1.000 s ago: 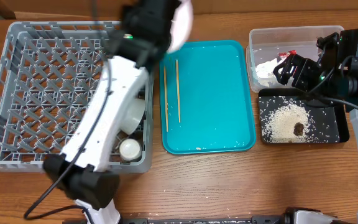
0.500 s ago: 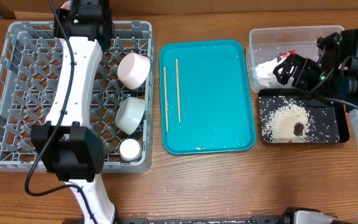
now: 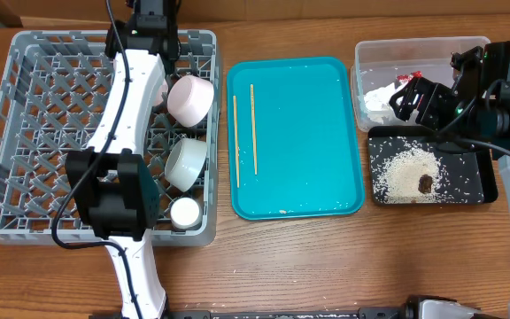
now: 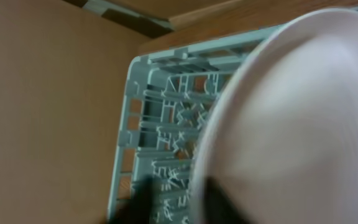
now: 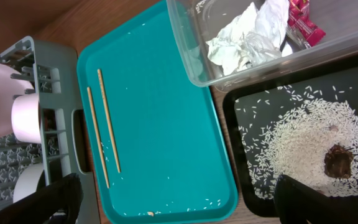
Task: Sort waste into correct bins and load items into the dishwasher
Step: 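Lift the large plate and stand it upright in the dish rack, then release the plate and reach the left gripper to a wooden chopstick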
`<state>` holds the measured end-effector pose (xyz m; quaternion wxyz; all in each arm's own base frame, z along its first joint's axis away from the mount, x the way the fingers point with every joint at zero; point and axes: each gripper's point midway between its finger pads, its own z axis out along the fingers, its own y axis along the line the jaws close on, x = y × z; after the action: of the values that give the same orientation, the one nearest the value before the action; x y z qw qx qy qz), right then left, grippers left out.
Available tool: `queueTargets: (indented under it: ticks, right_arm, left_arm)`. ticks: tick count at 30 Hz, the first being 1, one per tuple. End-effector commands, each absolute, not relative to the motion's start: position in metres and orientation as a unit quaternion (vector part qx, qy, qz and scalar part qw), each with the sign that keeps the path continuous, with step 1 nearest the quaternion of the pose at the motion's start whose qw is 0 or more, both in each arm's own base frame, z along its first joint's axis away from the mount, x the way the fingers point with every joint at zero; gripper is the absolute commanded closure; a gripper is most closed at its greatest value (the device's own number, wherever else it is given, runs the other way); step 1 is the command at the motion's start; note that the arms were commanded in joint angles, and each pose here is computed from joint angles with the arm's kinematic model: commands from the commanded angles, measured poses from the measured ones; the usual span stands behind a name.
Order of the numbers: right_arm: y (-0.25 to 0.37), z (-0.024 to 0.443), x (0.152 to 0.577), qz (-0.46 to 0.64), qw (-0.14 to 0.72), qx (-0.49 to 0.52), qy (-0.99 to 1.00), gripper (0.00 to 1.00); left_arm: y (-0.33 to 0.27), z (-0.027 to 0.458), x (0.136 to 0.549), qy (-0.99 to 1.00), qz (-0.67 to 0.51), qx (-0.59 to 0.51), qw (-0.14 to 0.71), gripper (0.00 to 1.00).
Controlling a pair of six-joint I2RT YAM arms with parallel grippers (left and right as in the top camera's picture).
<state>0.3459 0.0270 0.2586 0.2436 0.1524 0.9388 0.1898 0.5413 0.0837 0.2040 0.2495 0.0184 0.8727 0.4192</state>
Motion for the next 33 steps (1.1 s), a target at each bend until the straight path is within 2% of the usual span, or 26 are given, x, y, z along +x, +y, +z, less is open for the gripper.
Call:
queueTargets:
  ticks: [1, 3, 10, 13, 15, 17, 23, 27, 33]
  right_arm:
    - [0.028, 0.261, 0.346, 0.189, 0.250, 0.148, 0.938, 0.00]
    - [0.028, 0.261, 0.346, 0.189, 0.250, 0.148, 0.938, 0.00]
    - [0.028, 0.261, 0.346, 0.189, 0.250, 0.148, 0.938, 0.00]
    - [0.028, 0.261, 0.346, 0.189, 0.250, 0.148, 0.938, 0.00]
    - [0.028, 0.261, 0.346, 0.189, 0.250, 0.148, 0.938, 0.00]
    - [0.028, 0.261, 0.346, 0.189, 0.250, 0.148, 0.938, 0.00]
    - [0.028, 0.261, 0.346, 0.189, 0.250, 0.148, 0.938, 0.00]
    - [0.028, 0.261, 0.346, 0.189, 0.250, 0.148, 0.938, 0.00]
    - [0.028, 0.261, 0.346, 0.189, 0.250, 0.148, 0.938, 0.00]
  left_arm:
    - [0.083, 0.195, 0.540, 0.878, 0.407, -0.010, 0.254, 0.44]
    - [0.082, 0.198, 0.539, 0.878, 0.400, -0.023, 0.262, 0.36]
    - [0.050, 0.253, 0.530, 0.900, 0.273, -0.053, 0.335, 0.24]
    - [0.004, 0.293, 0.507, 0.919, 0.150, -0.034, 0.363, 0.25]
    - [-0.035, 0.303, 0.492, 0.929, 0.064, -0.010, 0.364, 0.25]
    - [-0.071, 0.302, 0.478, 0.938, 0.001, 0.018, 0.347, 0.21]
    - [-0.139, 0.244, 0.447, 0.967, -0.052, -0.053, 0.242, 0.21]
    - [-0.194, 0.186, 0.440, 0.981, -0.046, -0.026, 0.185, 0.21]
    - [-0.235, 0.107, 0.443, 0.988, -0.026, -0.062, 0.137, 0.31]
